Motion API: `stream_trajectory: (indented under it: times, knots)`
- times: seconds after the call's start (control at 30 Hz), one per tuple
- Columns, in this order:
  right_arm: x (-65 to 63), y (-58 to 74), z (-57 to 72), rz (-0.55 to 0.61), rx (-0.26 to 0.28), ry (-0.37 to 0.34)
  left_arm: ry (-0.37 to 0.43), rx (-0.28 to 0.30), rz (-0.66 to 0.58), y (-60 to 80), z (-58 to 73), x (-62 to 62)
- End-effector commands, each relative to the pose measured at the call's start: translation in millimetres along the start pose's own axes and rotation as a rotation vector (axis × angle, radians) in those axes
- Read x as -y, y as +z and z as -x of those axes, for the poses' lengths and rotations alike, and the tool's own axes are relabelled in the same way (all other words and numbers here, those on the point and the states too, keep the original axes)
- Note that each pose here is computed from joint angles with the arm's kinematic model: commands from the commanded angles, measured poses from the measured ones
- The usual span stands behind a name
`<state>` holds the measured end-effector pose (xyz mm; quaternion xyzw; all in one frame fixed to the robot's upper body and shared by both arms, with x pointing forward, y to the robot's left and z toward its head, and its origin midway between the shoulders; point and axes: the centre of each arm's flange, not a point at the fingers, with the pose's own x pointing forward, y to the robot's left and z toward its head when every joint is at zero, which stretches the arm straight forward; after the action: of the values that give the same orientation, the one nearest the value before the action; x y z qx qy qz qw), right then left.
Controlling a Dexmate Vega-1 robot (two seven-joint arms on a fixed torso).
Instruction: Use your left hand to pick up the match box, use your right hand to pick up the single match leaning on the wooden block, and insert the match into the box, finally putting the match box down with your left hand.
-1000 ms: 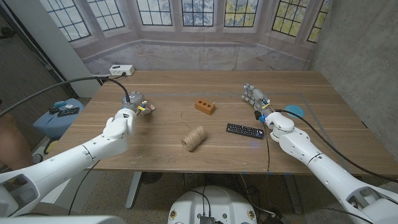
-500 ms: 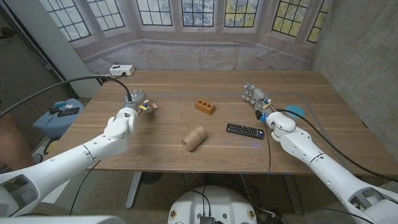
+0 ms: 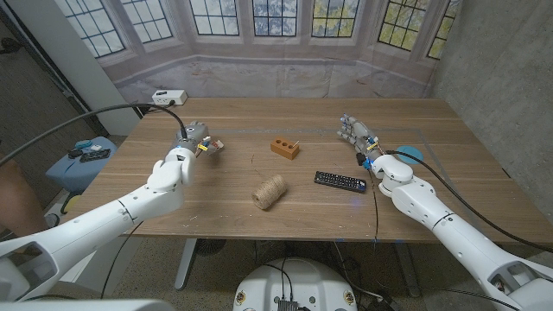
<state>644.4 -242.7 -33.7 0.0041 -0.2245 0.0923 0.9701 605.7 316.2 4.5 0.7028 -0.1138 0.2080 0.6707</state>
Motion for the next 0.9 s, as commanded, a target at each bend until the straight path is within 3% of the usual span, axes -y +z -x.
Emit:
stream_trajectory:
  times: [0.03, 0.9]
  knots:
    - [7.0, 7.0, 5.1, 0.017, 0.015, 0.001, 0.015, 0.022, 0.017, 11.7, 2.8, -6.0]
    - [12.3, 19.5, -0.1, 0.088, 0.025, 0.011, 0.03, 0.077, 0.076, 43.8, -1.2, -14.8]
